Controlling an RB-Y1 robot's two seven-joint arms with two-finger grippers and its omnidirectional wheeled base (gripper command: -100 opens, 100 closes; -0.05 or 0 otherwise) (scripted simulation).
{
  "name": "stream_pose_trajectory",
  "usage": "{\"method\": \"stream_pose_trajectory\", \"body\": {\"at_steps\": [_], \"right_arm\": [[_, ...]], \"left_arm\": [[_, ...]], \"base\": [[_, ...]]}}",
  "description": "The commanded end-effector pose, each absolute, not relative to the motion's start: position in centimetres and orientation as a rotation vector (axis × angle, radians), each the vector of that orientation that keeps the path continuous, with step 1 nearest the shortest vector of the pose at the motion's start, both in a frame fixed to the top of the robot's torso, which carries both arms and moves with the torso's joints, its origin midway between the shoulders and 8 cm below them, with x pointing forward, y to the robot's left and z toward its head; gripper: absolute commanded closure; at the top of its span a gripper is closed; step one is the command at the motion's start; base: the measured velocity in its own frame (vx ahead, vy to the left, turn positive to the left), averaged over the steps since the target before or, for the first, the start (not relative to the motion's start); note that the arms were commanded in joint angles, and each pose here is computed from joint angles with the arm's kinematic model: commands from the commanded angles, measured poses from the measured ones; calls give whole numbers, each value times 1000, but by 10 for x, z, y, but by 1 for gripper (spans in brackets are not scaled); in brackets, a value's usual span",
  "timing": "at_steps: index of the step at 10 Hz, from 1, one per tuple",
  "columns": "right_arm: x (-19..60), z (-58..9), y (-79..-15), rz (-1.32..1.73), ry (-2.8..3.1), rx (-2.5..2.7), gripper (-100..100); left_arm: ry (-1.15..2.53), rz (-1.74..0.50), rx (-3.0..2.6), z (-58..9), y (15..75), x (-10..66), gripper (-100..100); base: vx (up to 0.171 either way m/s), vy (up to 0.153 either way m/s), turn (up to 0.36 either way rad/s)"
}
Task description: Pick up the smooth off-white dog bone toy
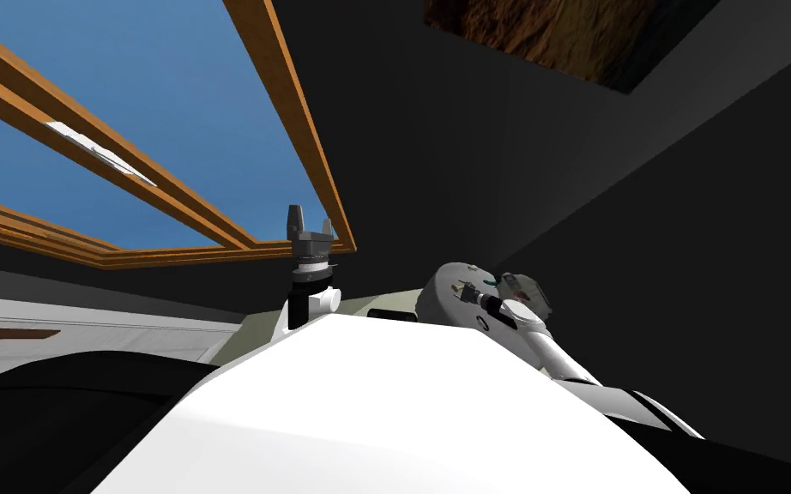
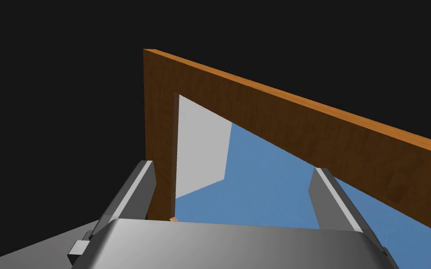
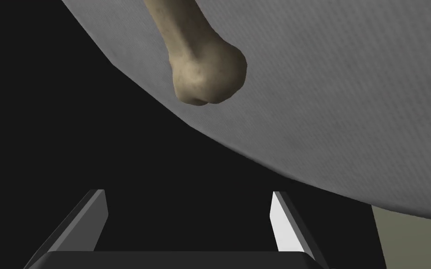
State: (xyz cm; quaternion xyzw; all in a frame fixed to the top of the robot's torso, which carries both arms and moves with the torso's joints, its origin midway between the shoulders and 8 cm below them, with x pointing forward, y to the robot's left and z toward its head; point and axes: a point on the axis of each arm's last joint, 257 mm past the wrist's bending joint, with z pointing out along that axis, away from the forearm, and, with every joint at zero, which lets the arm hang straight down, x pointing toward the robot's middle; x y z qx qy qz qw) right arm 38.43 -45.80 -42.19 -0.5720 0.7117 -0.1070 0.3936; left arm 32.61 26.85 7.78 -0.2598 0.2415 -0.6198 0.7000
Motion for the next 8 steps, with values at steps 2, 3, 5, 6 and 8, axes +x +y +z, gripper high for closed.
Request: {"method": "stream_pose_trajectory", "body": {"at_steps": [2, 3, 5, 6, 8], "right_arm": [[370, -436, -480, -286, 1842, -1554, -100], [370, -436, -480, -286, 1842, -1554, -100], [360, -442, -507, -309, 1856, -1700, -100], [352, -448, -513, -307, 1883, -1704, -100], [340, -450, -539, -321, 1905, -1826, -100]], "left_arm": [[538, -1381, -579, 78, 268, 326, 0], [538, -1381, -579, 78, 269, 326, 0], [538, -1381, -579, 78, 269, 326, 0], [538, -1381, -579, 78, 268, 326, 0], [538, -1381, -579, 78, 269, 326, 0]], "base": [[-23, -43, 186], [-3, -22, -38], [-11, -49, 294], [-14, -55, 170], [-25, -56, 244]]}}
